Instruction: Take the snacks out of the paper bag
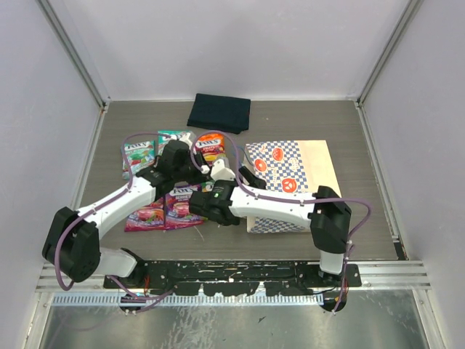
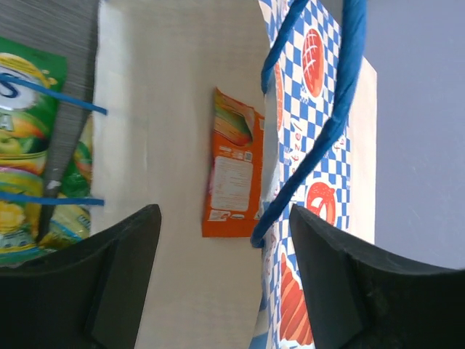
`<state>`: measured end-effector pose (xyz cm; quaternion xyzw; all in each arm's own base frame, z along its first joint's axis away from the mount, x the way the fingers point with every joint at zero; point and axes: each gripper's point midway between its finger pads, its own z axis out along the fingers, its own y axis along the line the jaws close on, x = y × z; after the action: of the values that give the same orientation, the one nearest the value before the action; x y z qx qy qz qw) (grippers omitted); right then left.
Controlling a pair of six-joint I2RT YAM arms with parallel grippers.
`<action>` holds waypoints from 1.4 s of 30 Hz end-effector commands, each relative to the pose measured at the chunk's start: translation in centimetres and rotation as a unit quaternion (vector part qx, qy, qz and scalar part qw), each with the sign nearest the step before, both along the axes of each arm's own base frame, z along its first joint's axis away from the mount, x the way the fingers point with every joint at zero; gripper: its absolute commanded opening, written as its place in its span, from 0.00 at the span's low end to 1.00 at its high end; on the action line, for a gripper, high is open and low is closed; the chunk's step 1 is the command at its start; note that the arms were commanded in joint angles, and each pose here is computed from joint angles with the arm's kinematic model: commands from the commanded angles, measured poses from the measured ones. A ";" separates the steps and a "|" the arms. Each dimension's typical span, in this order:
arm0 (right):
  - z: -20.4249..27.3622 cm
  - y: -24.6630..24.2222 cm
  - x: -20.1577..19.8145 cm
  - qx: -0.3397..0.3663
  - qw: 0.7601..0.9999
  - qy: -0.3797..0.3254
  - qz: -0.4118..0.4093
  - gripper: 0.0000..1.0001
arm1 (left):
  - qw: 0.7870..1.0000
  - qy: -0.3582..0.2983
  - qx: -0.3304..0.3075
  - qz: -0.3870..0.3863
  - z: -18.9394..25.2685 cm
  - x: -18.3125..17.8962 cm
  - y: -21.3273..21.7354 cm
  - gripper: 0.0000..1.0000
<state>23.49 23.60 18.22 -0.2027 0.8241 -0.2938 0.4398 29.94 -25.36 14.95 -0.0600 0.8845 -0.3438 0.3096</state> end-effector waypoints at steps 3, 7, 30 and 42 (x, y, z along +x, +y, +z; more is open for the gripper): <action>2.5 -3.0 1.8 0.007 0.996 -0.066 -0.056 0.39 | 0.999 -0.024 -0.015 -0.014 1.8 -0.1 -0.2 0.17; 4.7 -4.8 2.0 0.059 0.992 -0.093 -0.065 0.02 | 0.999 -0.024 -0.031 -0.023 2.4 -0.2 -0.7 0.16; 4.2 -7.3 -1.8 0.431 0.878 0.076 0.196 0.01 | 0.976 -0.011 -0.196 -0.095 5.4 -3.1 -19.8 0.16; 4.4 -7.2 -1.3 0.441 0.873 0.074 0.197 0.01 | 0.981 0.094 -0.168 0.031 -2.9 -3.7 -23.0 0.68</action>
<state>21.57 15.01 20.17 -0.1592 0.8684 0.1722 0.4369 24.33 -46.86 9.43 -0.1185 0.8610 -0.4608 0.1798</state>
